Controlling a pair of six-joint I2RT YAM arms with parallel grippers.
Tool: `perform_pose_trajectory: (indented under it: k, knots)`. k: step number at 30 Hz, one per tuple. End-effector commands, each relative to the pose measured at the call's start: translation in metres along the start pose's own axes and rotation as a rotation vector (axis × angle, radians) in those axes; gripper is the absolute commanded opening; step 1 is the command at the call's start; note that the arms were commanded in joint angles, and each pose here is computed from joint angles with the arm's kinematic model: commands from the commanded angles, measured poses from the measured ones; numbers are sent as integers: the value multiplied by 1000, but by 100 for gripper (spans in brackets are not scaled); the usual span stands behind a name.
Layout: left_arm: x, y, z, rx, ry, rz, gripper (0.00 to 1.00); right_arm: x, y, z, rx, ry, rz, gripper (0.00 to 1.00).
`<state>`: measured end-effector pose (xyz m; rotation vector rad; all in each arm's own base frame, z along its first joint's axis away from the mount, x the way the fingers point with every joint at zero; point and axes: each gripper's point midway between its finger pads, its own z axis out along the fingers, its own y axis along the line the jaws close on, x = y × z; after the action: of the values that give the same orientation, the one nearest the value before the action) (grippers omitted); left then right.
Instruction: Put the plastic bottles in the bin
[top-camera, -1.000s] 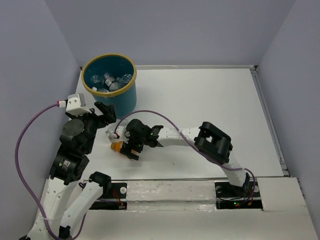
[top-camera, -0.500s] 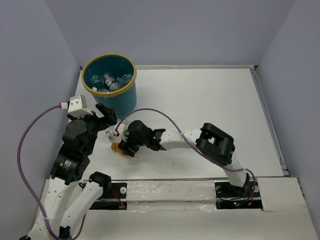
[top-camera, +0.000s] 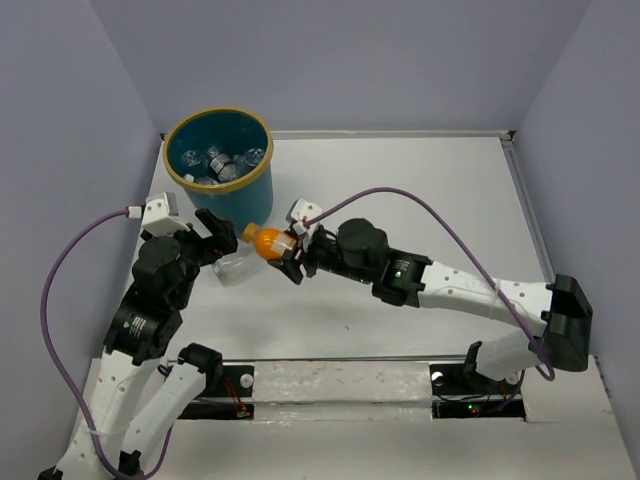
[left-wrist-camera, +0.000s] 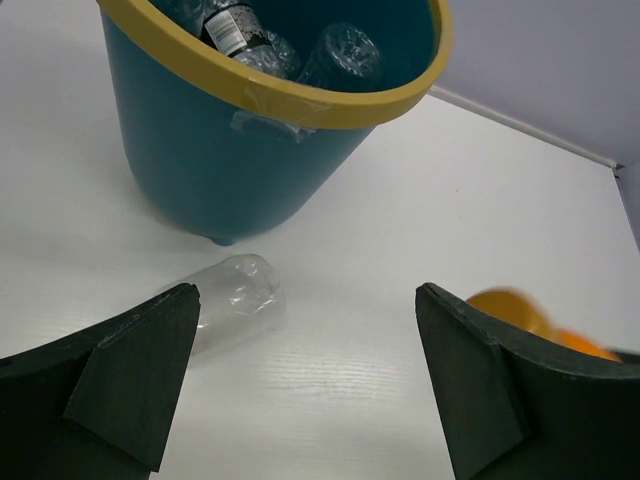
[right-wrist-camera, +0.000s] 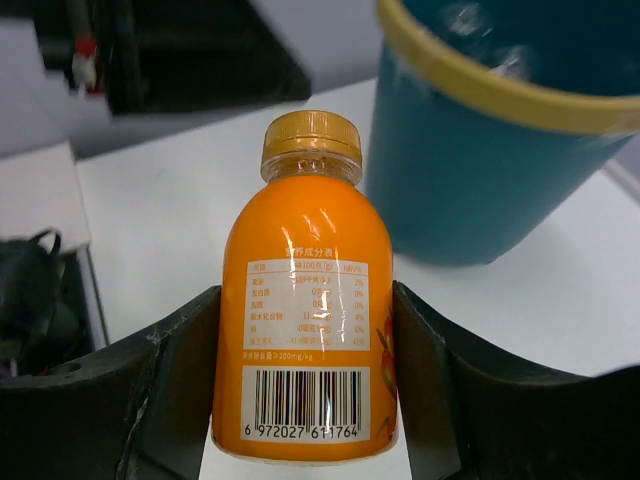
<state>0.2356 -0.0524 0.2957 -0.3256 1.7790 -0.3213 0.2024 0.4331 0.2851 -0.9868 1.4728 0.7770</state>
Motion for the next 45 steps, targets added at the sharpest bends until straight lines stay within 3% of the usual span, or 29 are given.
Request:
perform_pose_trajectory:
  k: [1,4,5,6,7,8,9,10,11,17,18,20,21,24,29,30,31,33,34,36,37,39,41,44,45]
  knots:
    - [23,-4,9,6,85,-33,99,-69,-61,-3,228,-155,-28,29]
    - [29,-4,11,-6,112,-68,98,-92,-87,7,288,-207,-36,29]
    - [34,-4,13,-12,136,-67,99,-123,-90,8,274,-286,-36,29]
    - [38,-4,15,-15,152,-75,98,-121,-103,22,283,-288,-37,29]
    - [41,-5,16,-11,163,-73,98,-145,-102,18,268,-344,-33,29]
    - [46,-5,18,-18,181,-80,98,-137,-113,38,271,-329,-24,29]
    - [51,-4,21,-24,196,-87,98,-173,-112,41,249,-404,-30,29]
    - [55,-4,24,-32,207,-98,98,-156,-123,68,263,-375,-31,29]
    - [59,-6,25,-22,225,-101,98,-192,-131,68,275,-451,-32,29]
    - [79,-6,36,-45,318,-72,99,-197,-146,127,281,-494,-27,33]
    - [81,-5,37,-51,326,-63,99,-177,-149,145,287,-461,-21,37]
    - [86,-2,39,-68,349,-51,99,-174,-159,154,309,-472,-6,67]
    - [88,-1,40,-75,358,-47,99,-175,-158,155,306,-475,-4,76]
    - [96,4,41,-96,392,-24,99,-175,-153,156,272,-472,0,88]
    - [113,13,44,-127,469,47,99,-201,-147,122,263,-507,2,91]
    - [115,12,45,-120,482,54,99,-183,-145,122,261,-468,8,91]
    - [118,10,48,-111,503,80,99,-207,-142,96,261,-513,12,91]
    - [121,5,50,-80,537,106,99,-213,-136,71,251,-553,45,91]
    - [122,5,52,-79,543,115,99,-176,-132,72,242,-484,64,91]
    - [126,4,57,-72,581,158,99,-198,-122,25,221,-573,114,91]
    - [127,4,59,-71,590,172,99,-159,-118,26,221,-504,137,91]
    - [131,4,65,-64,622,223,99,-168,-113,-11,220,-554,179,90]
    - [136,9,73,-85,654,271,99,-136,-111,-24,242,-508,216,90]
    - [150,16,81,-109,711,344,99,-139,-106,-77,261,-556,240,90]
    - [156,15,83,-109,730,352,99,-124,-107,-73,270,-527,248,90]
